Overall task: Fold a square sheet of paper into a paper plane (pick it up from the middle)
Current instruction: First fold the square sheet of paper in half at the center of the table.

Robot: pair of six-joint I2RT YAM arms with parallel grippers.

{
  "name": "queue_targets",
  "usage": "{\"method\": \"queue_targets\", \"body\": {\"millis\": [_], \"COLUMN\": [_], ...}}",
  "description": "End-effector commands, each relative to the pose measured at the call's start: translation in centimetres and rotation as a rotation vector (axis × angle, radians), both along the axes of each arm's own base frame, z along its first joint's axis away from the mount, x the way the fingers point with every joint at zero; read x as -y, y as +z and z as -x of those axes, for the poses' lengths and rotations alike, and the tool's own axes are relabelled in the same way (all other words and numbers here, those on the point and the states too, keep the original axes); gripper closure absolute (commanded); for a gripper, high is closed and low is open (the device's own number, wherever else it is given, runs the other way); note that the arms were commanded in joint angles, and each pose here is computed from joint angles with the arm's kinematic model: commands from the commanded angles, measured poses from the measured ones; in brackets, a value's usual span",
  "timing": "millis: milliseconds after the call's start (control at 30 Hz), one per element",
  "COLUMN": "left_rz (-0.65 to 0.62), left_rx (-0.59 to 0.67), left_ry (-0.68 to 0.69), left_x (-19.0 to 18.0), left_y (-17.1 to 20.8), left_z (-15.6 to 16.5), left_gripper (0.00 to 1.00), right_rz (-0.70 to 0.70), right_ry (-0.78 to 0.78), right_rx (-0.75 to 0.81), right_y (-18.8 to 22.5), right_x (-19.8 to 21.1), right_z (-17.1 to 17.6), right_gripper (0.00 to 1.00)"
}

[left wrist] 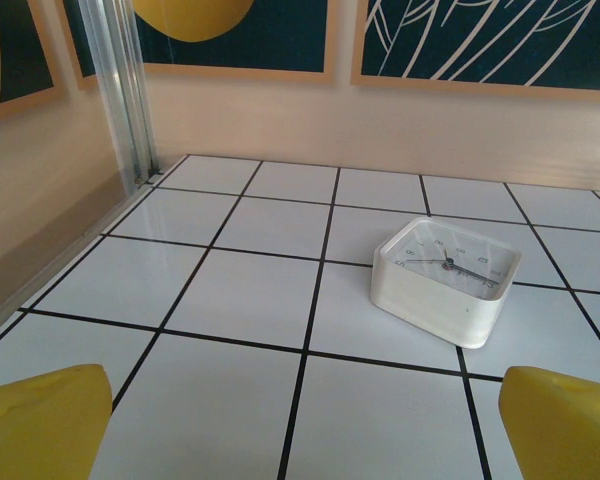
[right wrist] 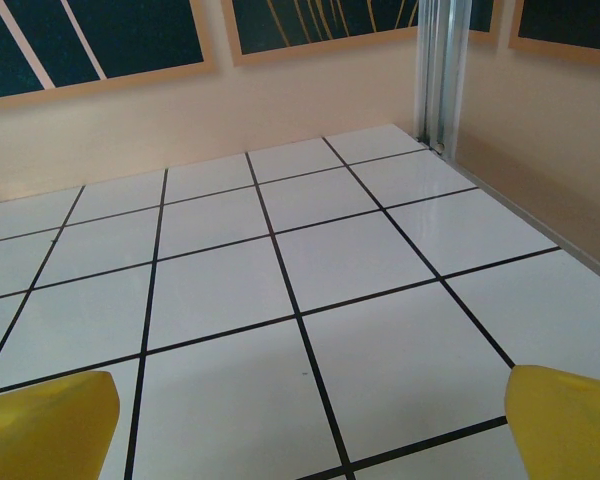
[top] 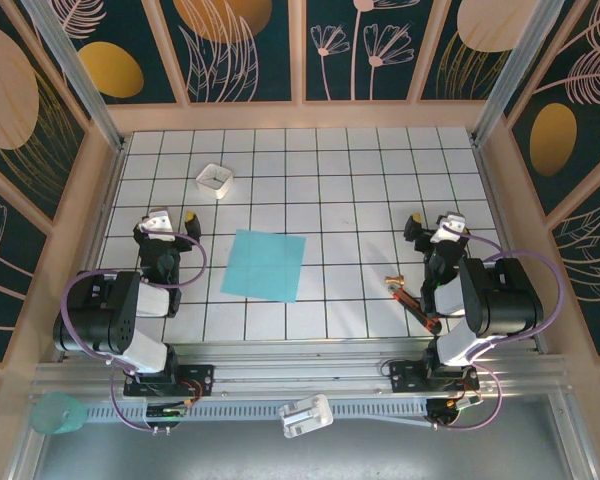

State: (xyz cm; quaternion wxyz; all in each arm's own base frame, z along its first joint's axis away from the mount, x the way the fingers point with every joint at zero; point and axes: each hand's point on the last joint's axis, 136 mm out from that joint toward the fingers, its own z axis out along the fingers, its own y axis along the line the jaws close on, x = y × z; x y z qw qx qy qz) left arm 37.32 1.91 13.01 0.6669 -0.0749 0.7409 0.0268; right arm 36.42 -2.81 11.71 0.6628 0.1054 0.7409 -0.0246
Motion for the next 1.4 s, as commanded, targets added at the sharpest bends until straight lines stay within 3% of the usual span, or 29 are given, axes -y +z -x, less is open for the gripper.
{"method": "queue_targets", "body": {"millis": [0, 300, 400, 467, 567, 633, 733, 867, 1000, 1133, 1367], "left_rz": [-0.004, -0.005, 0.039, 0.109, 0.171, 0.280, 0.394, 0.343, 0.224, 0.131, 0.032], "left_rx": [0.029, 0.051, -0.006, -0.017, -0.031, -0.043, -0.078, -0.303, -0.560, -0.769, -1.049], "left_ry": [-0.003, -0.019, 0.089, 0.159, -0.002, -0.067, -0.134, -0.143, -0.218, -0.322, -0.288], "left_x": [-0.1, 0.1, -1.6, -2.6, 0.3, 1.7, 4.1, 9.7, 17.0, 22.8, 21.7], "left_y": [0.8, 1.7, 2.5, 3.5, 4.7, 5.3, 6.2, 4.7, 1.4, -1.9, -4.9], "left_z": [-0.2, 0.4, 0.2, 0.1, -0.3, -0.2, 0.2, 0.1, 1.3, 4.1, 7.5], "left_gripper": [0.01, 0.01, 0.01, 0.01, 0.01, 0.01, 0.01, 0.01, 0.01, 0.01, 0.01], "right_rz": [-0.005, 0.016, 0.040, -0.020, -0.111, -0.191, -0.296, -0.401, -0.341, -0.313, -0.315], "right_ry": [0.000, 0.026, -0.029, -0.053, -0.076, -0.085, 0.007, 0.147, 0.223, 0.257, 0.278], "right_rx": [0.045, 0.047, 0.034, 0.044, 0.013, -0.023, -0.058, -0.136, -0.245, -0.277, -0.291], "right_y": [1.3, 2.1, 4.4, 6.1, 7.2, 7.2, 7.5, 7.4, 6.7, 6.3, 5.3], "right_x": [0.1, -0.5, -0.4, -0.1, 0.1, 0.1, -1.9, -5.9, -9.3, -10.2, -10.6], "right_z": [-0.5, -0.6, -1.1, -1.1, -0.9, -0.7, -0.6, -1.1, -1.3, -1.2, -0.8], "right_gripper": [0.01, 0.01, 0.01, 0.02, 0.02, 0.03, 0.04, 0.05, 0.05, 0.05, 0.05]}}
